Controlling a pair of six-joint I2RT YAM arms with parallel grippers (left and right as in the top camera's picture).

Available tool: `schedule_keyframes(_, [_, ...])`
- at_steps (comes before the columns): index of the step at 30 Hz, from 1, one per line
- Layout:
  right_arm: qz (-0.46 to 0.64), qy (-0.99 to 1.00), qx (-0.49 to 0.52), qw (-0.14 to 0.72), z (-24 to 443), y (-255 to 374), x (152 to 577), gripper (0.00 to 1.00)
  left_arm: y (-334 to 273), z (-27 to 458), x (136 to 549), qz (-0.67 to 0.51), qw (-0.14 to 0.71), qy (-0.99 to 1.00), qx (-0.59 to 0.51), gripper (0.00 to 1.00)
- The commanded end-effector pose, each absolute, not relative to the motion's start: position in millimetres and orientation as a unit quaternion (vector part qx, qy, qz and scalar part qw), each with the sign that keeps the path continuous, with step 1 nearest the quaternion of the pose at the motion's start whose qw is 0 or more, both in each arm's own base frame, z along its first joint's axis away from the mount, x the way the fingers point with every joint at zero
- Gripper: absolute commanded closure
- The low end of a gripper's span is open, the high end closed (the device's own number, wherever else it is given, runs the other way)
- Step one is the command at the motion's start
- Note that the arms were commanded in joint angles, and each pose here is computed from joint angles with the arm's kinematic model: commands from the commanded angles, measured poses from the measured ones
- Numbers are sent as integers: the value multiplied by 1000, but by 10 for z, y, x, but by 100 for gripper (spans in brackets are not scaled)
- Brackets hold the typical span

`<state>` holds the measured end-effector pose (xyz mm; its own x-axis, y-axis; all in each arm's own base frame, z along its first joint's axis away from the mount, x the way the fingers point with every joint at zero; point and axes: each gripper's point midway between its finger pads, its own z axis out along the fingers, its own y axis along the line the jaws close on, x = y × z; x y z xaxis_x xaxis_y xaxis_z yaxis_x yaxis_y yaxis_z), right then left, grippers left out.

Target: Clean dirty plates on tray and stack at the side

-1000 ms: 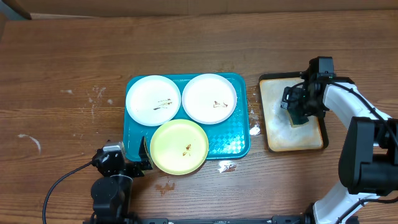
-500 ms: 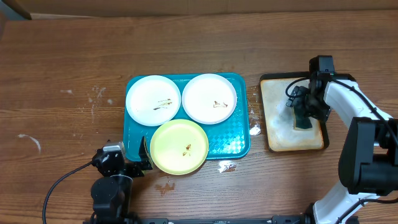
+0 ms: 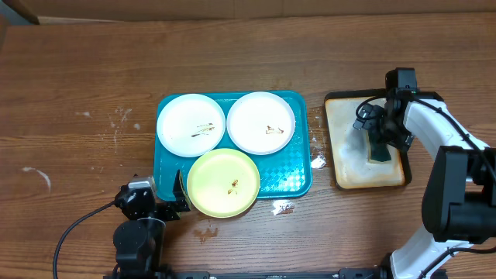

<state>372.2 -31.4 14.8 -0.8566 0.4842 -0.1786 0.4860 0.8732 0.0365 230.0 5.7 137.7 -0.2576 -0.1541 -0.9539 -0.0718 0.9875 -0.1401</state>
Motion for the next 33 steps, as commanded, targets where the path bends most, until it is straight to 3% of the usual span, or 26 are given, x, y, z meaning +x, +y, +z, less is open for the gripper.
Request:
schedule_keyframes(1, [-9, 974, 199, 110, 226, -341, 3862, 0, 73, 1351, 2301, -31, 605, 792, -74, 0])
schedule_keyframes(10, [39, 985, 113, 122, 496, -161, 4034, 0, 74, 1351, 2301, -31, 605, 792, -74, 1])
schedule_keyframes(15, [123, 986, 27, 108, 604, 163, 3977, 19, 74, 1351, 2301, -31, 605, 792, -74, 0])
schedule_keyframes(22, [154, 985, 18, 70, 668, 280, 3756, 10, 74, 1351, 2301, -31, 605, 792, -74, 0])
schedule_keyframes(25, [165, 982, 7, 88, 864, 323, 3731, 10, 74, 1352, 2301, -31, 605, 792, -74, 0])
schedule_keyframes(29, [198, 973, -37, 117, 1250, 458, 3589, 20, 74, 1351, 2301, -31, 605, 792, -74, 0])
schedule_keyframes(33, [209, 969, -60, 118, 1485, 519, 3374, 16, 74, 1351, 2301, -31, 605, 792, -74, 0])
